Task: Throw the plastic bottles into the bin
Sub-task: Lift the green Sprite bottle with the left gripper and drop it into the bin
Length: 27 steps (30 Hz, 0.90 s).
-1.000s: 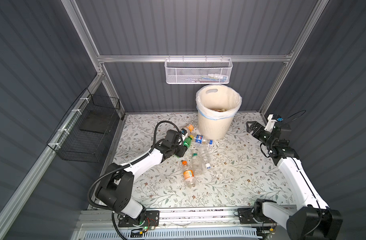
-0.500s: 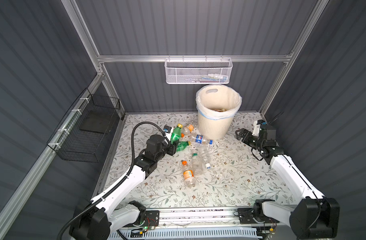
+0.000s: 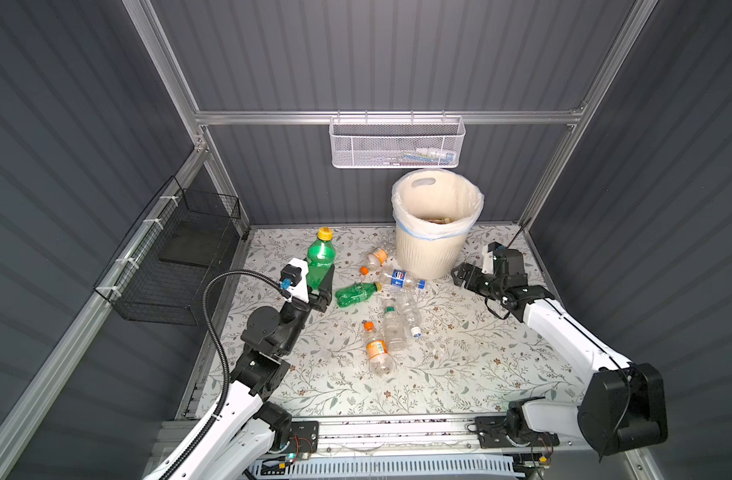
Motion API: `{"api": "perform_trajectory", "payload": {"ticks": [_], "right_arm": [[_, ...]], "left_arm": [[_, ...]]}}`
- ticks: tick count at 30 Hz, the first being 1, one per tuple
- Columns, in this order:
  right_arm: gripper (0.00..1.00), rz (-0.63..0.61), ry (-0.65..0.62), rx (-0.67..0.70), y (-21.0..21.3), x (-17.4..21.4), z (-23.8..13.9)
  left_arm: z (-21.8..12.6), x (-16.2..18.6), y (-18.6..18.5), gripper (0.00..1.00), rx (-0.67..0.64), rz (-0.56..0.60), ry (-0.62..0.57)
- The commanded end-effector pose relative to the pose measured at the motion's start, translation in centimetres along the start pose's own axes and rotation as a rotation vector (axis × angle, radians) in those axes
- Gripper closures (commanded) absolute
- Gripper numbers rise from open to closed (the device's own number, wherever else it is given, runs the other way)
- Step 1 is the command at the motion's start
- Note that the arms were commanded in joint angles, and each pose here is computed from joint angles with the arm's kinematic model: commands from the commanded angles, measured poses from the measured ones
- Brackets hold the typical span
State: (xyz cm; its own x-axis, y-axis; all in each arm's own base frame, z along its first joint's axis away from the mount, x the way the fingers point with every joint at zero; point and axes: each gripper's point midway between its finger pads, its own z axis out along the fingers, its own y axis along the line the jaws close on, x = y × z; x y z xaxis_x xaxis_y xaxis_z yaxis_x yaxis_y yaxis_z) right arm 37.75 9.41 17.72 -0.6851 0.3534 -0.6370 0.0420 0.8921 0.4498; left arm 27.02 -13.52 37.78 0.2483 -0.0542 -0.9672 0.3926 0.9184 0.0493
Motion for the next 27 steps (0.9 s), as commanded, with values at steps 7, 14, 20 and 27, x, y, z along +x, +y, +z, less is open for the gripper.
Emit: {"api": "perform_trajectory", "payload": {"ticks": [7, 14, 20, 27], "right_arm": [[0.05, -0.024, -0.039, 0.024, 0.7, -1.0, -0.5], [0.05, -0.012, -0.078, -0.014, 1.9, -1.7, -1.0], [0.05, -0.006, -0.044, -0.034, 2.4, 0.2, -0.6], [0.05, -0.012, 0.026, -0.034, 2.2, 2.2, 1.1]], "left_arm": [[3.2, -11.7, -1.7, 0.36, 0.083, 0.115, -0.361], [21.4, -14.4, -9.1, 0.26, 0.458, -0.060, -0.186], [28.8, -6.9, -11.6, 0.00, 0.518, -0.105, 0.160], [24.4, -8.5, -7.3, 0.00, 0.330, -0.005, 0.079]]}}
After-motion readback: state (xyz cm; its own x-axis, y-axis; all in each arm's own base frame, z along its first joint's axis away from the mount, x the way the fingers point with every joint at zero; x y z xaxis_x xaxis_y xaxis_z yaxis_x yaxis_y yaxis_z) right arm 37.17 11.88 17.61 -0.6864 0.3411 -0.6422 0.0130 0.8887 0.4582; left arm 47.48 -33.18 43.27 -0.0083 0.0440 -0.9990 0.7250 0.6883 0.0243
